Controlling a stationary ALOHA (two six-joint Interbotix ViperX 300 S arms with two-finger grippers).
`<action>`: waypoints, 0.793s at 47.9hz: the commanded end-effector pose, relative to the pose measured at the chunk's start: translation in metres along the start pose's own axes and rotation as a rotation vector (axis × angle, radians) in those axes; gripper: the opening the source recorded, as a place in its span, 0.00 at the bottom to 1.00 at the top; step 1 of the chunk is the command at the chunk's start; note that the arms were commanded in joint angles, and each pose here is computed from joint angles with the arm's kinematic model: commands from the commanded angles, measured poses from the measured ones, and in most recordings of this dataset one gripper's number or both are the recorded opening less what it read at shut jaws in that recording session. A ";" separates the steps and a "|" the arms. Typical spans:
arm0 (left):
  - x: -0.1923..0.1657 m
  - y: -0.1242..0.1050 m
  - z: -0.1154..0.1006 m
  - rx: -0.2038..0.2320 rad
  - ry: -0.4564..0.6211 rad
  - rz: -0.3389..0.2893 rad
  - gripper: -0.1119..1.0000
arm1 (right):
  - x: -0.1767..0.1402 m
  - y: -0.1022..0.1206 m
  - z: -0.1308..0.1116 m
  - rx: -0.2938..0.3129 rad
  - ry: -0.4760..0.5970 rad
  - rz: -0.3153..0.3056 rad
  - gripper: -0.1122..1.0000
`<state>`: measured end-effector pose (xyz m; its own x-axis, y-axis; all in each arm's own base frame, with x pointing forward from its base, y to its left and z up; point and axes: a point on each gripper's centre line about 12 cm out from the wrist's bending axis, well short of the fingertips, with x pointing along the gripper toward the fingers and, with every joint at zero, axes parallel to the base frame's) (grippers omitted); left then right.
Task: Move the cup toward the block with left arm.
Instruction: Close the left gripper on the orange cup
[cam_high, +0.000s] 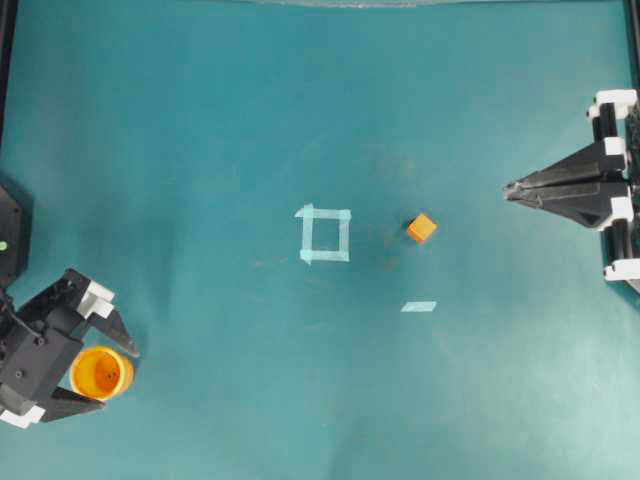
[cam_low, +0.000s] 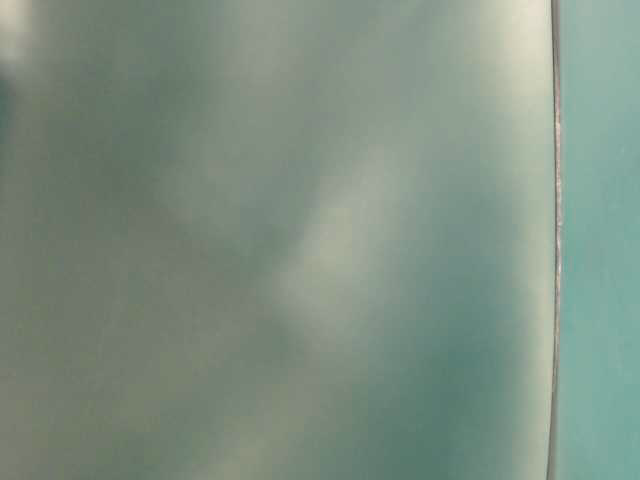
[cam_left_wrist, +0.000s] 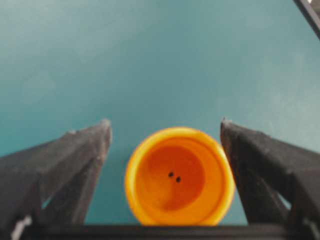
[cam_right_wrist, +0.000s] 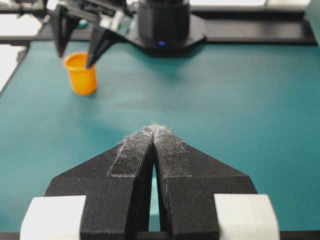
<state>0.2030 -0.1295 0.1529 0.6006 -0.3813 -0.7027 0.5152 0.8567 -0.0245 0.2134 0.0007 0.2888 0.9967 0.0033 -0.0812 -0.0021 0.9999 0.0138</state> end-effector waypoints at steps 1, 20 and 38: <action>-0.002 -0.005 0.011 -0.001 -0.032 -0.014 0.89 | 0.001 0.000 0.012 0.003 -0.031 0.002 0.10; -0.002 -0.009 -0.004 -0.034 0.028 -0.026 0.89 | 0.001 0.000 0.012 0.003 -0.031 0.002 0.10; -0.001 -0.009 -0.016 -0.034 0.040 -0.025 0.89 | 0.001 0.000 0.013 0.003 -0.034 0.002 0.10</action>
<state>0.1873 -0.1294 0.1387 0.5507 -0.3784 -0.7440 0.5033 0.8616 -0.0658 0.2133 0.0007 0.2886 0.9966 0.0032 -0.0827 -0.0021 0.9999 0.0138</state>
